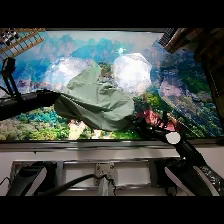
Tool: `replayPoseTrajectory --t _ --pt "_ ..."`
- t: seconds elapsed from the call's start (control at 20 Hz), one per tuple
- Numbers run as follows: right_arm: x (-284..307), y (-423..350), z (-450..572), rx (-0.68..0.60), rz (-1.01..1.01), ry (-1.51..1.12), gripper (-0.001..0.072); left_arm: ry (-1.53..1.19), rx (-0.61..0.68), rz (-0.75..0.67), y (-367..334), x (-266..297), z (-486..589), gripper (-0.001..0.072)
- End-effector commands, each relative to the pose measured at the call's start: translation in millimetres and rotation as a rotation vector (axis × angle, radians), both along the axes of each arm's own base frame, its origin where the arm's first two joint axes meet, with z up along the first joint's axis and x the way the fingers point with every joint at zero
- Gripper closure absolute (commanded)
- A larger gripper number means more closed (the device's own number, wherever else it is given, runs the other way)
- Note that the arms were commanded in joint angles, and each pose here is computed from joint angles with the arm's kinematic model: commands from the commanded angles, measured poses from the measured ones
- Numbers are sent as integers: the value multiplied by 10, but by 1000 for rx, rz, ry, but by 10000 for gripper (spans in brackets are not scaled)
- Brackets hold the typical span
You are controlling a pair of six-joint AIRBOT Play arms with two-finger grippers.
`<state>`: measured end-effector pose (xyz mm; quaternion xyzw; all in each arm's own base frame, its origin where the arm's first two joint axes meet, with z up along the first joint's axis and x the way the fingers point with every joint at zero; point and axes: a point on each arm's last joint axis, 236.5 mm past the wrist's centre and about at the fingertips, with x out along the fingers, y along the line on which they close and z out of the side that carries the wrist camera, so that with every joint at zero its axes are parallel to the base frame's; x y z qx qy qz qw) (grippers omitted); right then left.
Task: Fold the clothes and pants, and hang the long-sleeved shirts on hangers.
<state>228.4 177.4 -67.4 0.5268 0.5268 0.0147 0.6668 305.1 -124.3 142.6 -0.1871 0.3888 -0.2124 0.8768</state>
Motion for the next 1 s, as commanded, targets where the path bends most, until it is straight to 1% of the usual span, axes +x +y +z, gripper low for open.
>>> replayPoseTrajectory --t 0.0,0.1,0.2,0.25,0.3,0.35,0.4,0.55,0.7,0.85,0.95 --pt "47 231 -53 37 -39 -10 59 3 0 -1 -1 -11 2 700" --pt "103 365 -61 20 -36 -35 64 2 20 3 33 -6 -22 700" --pt "236 513 -36 -2 -25 -61 91 3 29 4 49 -5 -32 700" --pt "319 591 -51 -16 -17 -61 171 2 29 5 49 -4 -32 700" --pt "403 657 -84 -30 -6 -56 298 1 29 5 50 -2 -30 700" --pt "470 746 -107 -43 24 -54 592 1 29 6 51 -1 -31 700" --pt "527 833 -73 -46 56 -65 684 1 29 6 54 -1 -29 700" --pt "597 1081 419 -82 273 -250 687 -12 31 13 64 14 -5 700" --pt "567 1016 1252 -192 483 -519 686 -115 25 36 92 80 334 701" --pt "570 510 2277 -313 503 -735 689 -358 5 79 147 101 1238 701" --pt "434 190 3025 -376 497 -870 689 -548 -28 113 186 -59 2009 701"
